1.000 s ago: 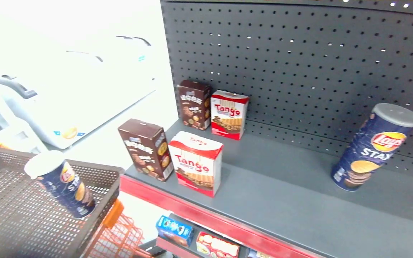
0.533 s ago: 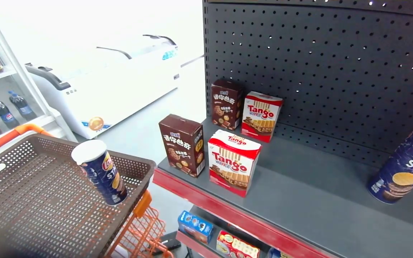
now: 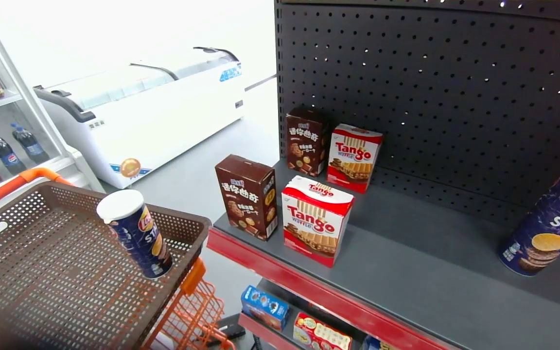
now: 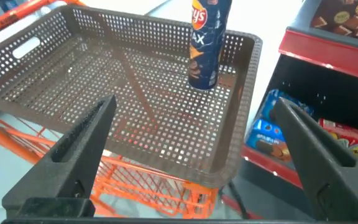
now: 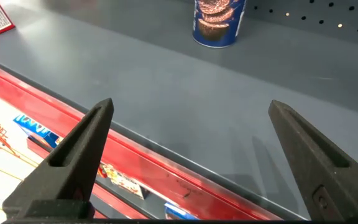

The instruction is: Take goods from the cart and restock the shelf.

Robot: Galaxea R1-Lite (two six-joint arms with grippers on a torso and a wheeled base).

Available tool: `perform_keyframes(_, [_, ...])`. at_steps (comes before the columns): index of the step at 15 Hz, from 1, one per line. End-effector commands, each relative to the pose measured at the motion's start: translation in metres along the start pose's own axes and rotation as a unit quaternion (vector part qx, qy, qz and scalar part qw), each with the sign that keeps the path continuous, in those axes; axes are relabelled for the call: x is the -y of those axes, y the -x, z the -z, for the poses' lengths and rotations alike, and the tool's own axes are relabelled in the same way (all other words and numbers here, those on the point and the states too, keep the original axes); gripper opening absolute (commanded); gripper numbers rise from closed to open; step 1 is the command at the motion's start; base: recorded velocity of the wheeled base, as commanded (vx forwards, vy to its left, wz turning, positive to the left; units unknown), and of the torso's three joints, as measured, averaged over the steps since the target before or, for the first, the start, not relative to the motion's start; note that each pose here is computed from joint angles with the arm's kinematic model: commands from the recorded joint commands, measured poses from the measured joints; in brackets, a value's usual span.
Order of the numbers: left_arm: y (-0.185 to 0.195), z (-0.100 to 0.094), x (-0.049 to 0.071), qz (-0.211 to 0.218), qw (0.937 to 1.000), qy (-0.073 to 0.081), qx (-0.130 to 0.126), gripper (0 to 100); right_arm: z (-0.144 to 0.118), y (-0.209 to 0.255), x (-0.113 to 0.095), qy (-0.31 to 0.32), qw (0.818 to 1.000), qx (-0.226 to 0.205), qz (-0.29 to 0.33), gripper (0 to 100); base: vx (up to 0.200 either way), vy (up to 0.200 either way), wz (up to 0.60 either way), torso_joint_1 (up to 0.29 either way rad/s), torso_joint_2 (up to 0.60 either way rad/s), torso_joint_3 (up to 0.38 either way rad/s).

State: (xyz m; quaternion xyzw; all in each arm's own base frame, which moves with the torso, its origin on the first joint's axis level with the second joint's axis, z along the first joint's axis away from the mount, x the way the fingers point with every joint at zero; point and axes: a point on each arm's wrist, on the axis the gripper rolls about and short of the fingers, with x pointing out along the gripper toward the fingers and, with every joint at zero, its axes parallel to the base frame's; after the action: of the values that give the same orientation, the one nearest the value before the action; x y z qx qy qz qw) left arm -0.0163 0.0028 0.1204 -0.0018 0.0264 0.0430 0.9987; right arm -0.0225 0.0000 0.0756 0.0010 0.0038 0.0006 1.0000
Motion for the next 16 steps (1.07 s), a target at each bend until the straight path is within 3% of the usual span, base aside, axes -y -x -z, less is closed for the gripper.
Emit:
perform_keyframes(1, [-0.048,-0.040,0.006,0.002,0.9956,-0.005,-0.094,100,0.000,0.000,0.000,-0.001,1.000,-0.001,0.000,100,0.000,0.000,0.00,0.000,0.00,0.000])
perform_keyframes(5, [-0.103,-0.059,0.013,0.021,0.9952,-0.005,-0.096,100,0.000,0.000,0.000,-0.001,1.000,-0.001,0.000,100,0.000,0.000,0.00,0.000,0.00,0.000])
perform_keyframes(6, [-0.123,-0.057,0.012,0.012,0.9942,-0.015,-0.106,100,0.000,0.000,0.000,-0.001,1.000,-0.001,0.000,100,0.000,0.000,0.00,0.000,0.00,0.000])
perform_keyframes(8, [-0.159,-0.048,0.012,0.002,0.9908,-0.021,-0.134,100,0.000,0.000,0.000,0.000,1.000,-0.001,0.000,100,0.000,0.000,0.00,0.000,0.00,0.000])
perform_keyframes(11, [-0.199,-0.032,0.007,-0.018,0.9886,-0.019,-0.148,100,0.000,0.000,0.000,-0.001,1.000,-0.001,0.000,100,0.000,0.000,0.00,0.000,0.00,0.000])
perform_keyframes(13, [-0.225,-0.020,0.011,-0.010,0.9894,-0.020,-0.143,100,0.000,0.000,0.000,-0.001,1.000,-0.001,0.000,100,0.000,0.000,0.00,0.000,0.00,0.000])
perform_keyframes(14, [-0.241,-0.011,0.019,0.007,0.9902,-0.023,-0.138,100,0.000,0.000,0.000,-0.001,1.000,-0.001,0.000,100,0.000,0.000,0.00,0.000,0.00,0.000])
perform_keyframes(16, [-0.262,0.006,0.025,0.015,0.9886,-0.033,-0.146,100,0.000,0.000,0.000,0.000,1.000,-0.001,0.000,100,0.000,0.000,0.00,0.000,0.00,0.000])
